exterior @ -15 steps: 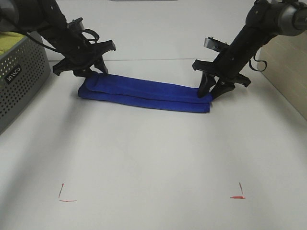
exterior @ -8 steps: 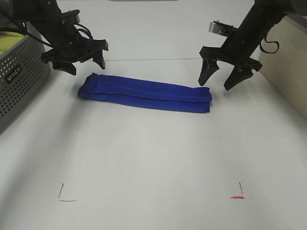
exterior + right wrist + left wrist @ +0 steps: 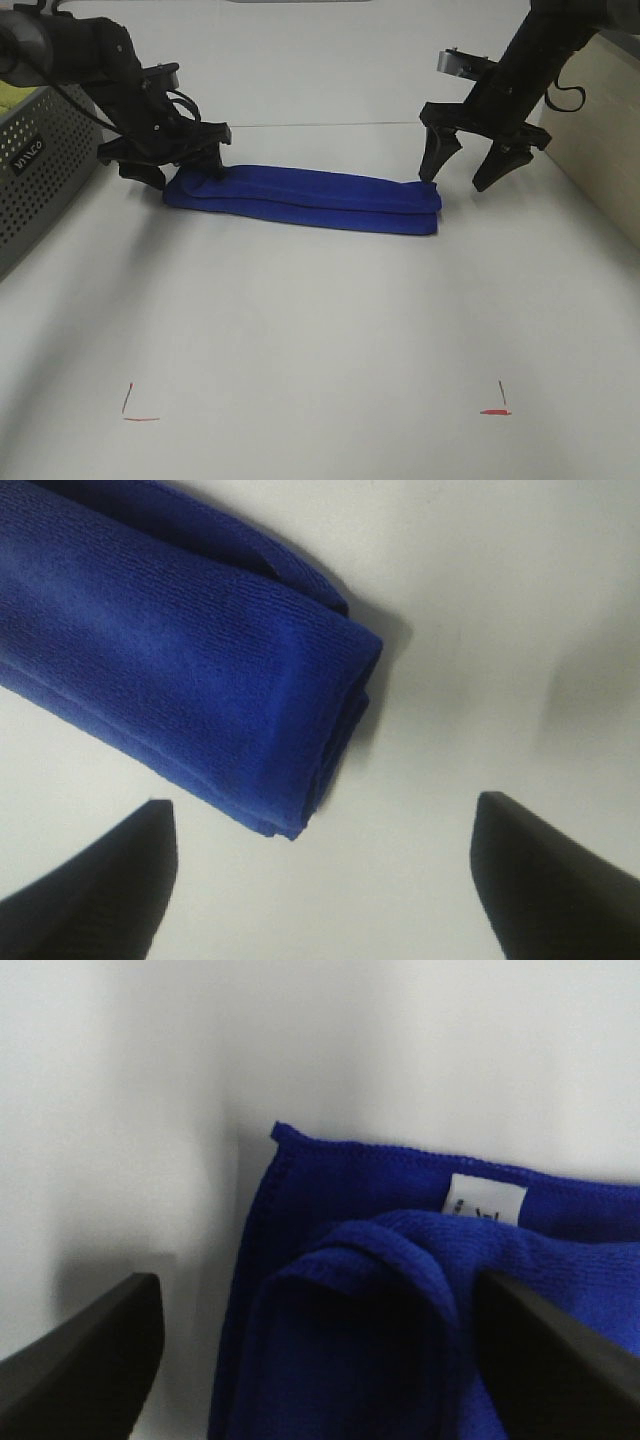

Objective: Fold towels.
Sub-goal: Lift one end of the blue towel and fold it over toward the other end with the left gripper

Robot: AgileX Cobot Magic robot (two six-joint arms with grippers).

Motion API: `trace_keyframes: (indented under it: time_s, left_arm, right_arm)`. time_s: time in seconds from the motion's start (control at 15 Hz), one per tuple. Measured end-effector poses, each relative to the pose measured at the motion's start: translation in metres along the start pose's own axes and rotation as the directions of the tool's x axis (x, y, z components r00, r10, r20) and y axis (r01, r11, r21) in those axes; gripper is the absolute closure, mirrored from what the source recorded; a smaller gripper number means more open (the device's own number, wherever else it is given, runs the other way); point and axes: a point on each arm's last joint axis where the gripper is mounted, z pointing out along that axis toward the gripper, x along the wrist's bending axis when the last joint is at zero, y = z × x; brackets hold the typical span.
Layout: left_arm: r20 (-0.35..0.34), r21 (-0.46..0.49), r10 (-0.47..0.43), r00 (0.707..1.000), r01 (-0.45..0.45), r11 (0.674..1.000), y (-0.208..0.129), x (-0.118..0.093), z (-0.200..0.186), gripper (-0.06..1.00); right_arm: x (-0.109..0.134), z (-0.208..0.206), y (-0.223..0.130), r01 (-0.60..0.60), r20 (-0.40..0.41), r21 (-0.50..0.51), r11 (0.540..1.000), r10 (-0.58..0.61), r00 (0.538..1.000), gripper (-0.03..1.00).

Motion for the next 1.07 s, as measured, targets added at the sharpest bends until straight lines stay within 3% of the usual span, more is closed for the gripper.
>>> trace_keyframes:
  time_s: [0.13, 0.27, 0.53, 0.8, 1.07]
  left_arm:
    - [0.025, 0.008, -0.001, 1.0, 0.0, 1.0, -0.002, -0.001, 0.005, 0.16]
    - [0.025, 0.01, 0.016, 1.0, -0.017, 1.0, -0.003, -0.001, 0.007, 0.27]
    - [0.024, 0.012, 0.017, 1.0, -0.017, 1.0, -0.003, 0.0, 0.008, 0.84]
    - [-0.03, 0.044, 0.09, 0.996, -0.088, 0.995, 0.001, 0.0, -0.017, 0.85]
    - [-0.072, 0.065, 0.138, 0.988, -0.133, 0.989, 0.021, -0.01, -0.076, 0.85]
  right_arm:
    - [0.0, 0.0, 0.0, 0.0, 0.0, 0.001, 1.0, 0.0, 1.0, 0.19]
    - [0.0, 0.0, 0.0, 0.0, 0.001, 0.001, 1.0, 0.0, 1.0, 0.19]
    - [0.0, 0.0, 0.0, -0.003, 0.001, 0.001, 1.0, 0.003, 1.0, 0.19]
    - [0.0, 0.0, 0.0, -0.008, 0.001, -0.005, 1.0, 0.008, 1.0, 0.19]
    - [0.0, 0.0, 0.0, -0.008, 0.003, -0.003, 1.0, 0.008, 1.0, 0.19]
